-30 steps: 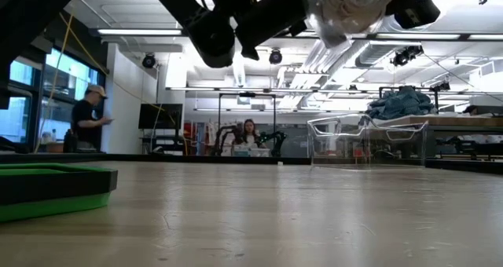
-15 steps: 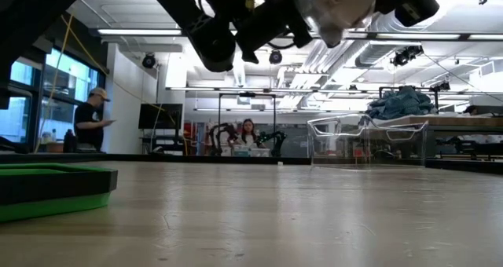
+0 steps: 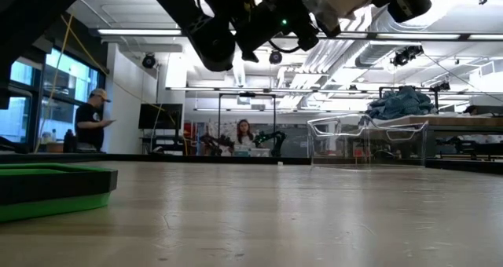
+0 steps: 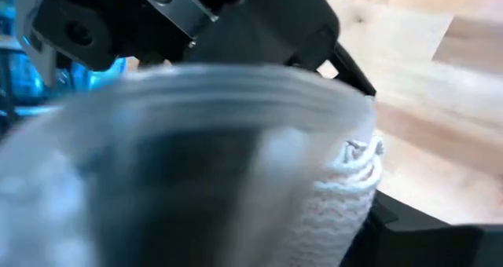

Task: Roll bandage
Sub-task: Put the rolled white bandage into the transparent zip bag

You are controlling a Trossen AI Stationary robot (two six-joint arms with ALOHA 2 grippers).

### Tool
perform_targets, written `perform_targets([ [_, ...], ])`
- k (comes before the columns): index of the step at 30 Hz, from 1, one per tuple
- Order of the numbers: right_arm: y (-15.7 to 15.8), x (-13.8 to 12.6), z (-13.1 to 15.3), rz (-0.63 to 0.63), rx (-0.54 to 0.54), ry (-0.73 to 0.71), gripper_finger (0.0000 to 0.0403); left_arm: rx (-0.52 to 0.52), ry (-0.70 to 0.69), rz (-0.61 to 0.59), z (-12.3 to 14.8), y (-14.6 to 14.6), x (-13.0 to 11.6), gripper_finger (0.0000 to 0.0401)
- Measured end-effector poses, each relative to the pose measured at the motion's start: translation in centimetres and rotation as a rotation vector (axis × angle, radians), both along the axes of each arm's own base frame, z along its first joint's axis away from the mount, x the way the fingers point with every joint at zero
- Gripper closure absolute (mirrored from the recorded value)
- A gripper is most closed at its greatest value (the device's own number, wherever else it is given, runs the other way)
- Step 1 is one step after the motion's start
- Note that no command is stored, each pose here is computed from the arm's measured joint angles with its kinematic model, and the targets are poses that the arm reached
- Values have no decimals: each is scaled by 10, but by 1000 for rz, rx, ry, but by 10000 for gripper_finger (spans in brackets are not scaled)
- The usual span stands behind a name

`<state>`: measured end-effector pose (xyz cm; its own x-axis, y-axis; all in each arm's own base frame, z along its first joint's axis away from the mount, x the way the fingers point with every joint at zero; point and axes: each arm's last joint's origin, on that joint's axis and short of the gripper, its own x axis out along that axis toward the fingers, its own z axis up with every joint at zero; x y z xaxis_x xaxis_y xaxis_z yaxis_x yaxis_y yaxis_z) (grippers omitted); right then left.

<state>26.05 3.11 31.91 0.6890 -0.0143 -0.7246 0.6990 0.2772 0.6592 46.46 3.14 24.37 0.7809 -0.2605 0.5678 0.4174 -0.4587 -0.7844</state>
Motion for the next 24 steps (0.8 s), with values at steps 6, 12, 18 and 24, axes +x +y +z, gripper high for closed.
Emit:
perform_targets([
  [6, 0, -3, -3, 71, -69, 43, 256, 183, 20, 97, -4, -1, 4, 243],
  [12, -1, -10, -13, 68, -82, 179, 256, 427, 32, 146, -12, 4, 8, 243],
  [18, 0, -6, -34, 111, -122, 349, 256, 665, 68, 188, -28, 4, 10, 243],
  [24, 4, 4, -69, 160, -180, 560, 256, 745, 201, 191, -63, 13, -1, 242],
])
